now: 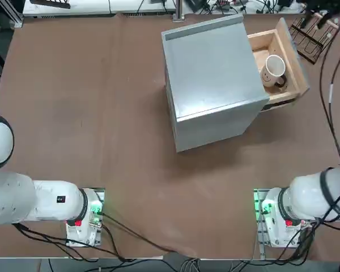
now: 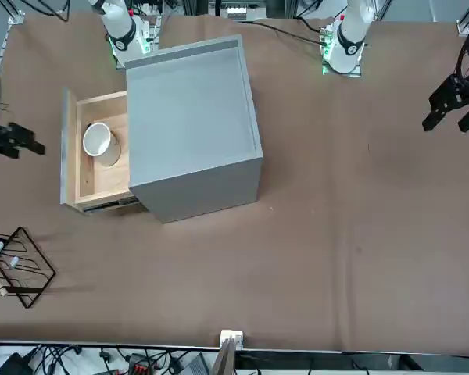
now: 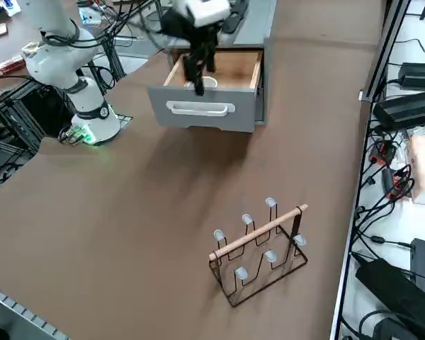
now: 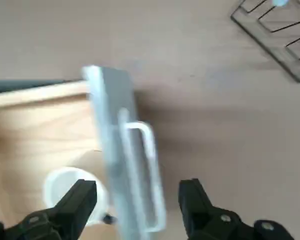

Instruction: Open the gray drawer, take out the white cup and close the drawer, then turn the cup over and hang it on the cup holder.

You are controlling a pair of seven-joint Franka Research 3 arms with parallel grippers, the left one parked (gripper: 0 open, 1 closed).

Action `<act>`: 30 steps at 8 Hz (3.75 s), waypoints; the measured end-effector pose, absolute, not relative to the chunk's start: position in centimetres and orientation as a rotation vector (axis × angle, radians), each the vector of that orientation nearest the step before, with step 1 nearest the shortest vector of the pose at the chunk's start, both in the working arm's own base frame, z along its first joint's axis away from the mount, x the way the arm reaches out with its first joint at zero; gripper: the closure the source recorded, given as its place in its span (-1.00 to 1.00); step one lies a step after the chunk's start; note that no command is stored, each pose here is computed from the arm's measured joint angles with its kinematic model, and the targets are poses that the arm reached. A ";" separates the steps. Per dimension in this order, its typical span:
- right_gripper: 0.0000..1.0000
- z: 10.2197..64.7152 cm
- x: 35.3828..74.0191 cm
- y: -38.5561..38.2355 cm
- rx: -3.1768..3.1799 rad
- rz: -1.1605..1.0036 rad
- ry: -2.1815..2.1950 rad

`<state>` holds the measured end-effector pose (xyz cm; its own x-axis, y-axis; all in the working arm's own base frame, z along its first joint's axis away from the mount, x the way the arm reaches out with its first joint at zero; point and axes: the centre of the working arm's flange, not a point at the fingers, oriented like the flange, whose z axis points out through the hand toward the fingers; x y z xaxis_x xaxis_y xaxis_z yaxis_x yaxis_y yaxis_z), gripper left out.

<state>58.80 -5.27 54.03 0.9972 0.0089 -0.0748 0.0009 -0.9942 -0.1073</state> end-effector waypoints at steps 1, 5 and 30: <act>-0.95 54.5 58.9 -0.7 -3.039 0.120 0.081; -0.66 51.9 57.3 9.8 -3.058 0.238 0.174; 0.90 55.4 54.5 8.7 -3.080 0.290 0.289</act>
<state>54.49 8.73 55.35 0.9653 -0.1811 -0.1883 -0.1875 -0.9821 -0.0164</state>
